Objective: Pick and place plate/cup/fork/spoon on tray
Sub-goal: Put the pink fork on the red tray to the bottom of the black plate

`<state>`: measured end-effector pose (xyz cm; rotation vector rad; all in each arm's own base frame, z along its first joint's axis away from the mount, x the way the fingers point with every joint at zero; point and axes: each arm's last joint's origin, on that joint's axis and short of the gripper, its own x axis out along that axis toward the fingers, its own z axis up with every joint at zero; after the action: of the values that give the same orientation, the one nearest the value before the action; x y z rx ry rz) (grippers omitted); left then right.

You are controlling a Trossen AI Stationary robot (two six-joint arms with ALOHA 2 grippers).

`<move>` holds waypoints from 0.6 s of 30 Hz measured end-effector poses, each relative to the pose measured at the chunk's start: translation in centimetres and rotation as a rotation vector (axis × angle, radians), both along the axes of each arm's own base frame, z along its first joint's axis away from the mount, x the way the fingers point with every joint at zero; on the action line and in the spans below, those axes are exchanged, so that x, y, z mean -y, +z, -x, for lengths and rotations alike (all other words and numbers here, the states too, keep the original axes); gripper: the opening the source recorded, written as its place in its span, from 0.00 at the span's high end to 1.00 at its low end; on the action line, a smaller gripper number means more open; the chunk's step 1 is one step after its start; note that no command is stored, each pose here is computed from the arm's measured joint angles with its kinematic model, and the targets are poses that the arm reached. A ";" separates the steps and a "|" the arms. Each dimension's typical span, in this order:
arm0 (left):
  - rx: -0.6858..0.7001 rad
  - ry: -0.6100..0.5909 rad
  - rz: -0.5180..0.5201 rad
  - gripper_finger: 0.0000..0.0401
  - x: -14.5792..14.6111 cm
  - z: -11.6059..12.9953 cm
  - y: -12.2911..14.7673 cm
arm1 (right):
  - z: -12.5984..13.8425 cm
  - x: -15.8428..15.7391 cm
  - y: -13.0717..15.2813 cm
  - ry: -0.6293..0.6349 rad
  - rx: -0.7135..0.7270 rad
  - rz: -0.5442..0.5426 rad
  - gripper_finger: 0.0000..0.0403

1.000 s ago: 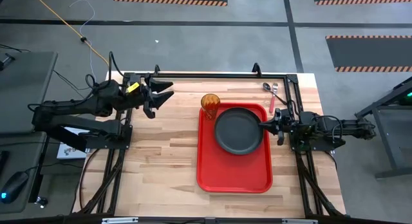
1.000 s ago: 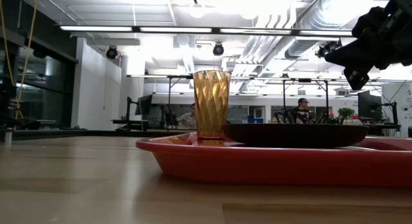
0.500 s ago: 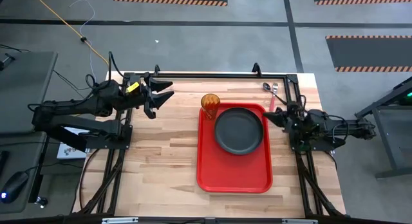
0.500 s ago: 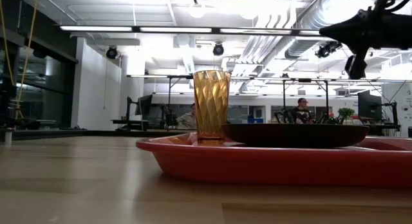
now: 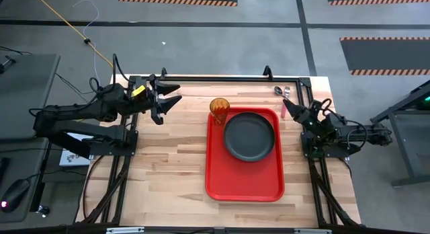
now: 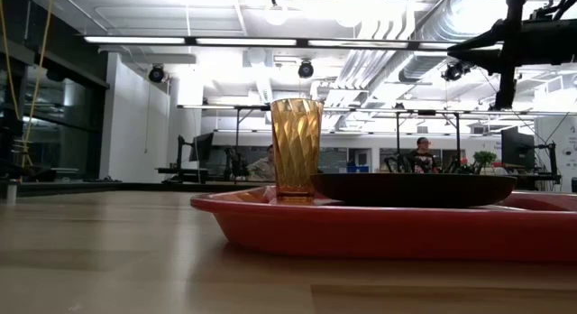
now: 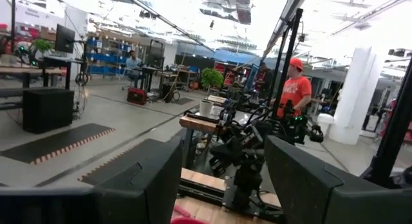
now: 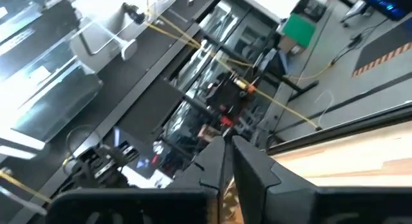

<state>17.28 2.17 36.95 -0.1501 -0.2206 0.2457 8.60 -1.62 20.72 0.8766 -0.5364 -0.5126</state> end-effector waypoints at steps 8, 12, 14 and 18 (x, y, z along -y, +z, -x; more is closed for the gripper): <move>-0.005 0.003 -0.016 0.47 0.0 0.0 0.0 | 0.1 0.2 -0.1 -0.077 -0.004 -0.021 0.86; -0.005 0.004 -0.017 0.47 0.0 0.0 0.0 | 0.2 0.2 -0.1 -0.101 -0.005 -0.028 0.82; -0.005 0.004 -0.017 0.47 0.0 0.0 0.0 | 0.2 0.3 -0.1 -0.116 -0.008 -0.033 0.80; -0.005 0.003 -0.016 0.47 0.0 0.0 0.0 | 0.2 0.3 -0.3 -0.146 -0.050 -0.037 0.75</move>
<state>17.28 2.17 36.95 -0.1331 -0.2181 0.2476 8.38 -1.94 20.42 0.8612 -0.5490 -0.6772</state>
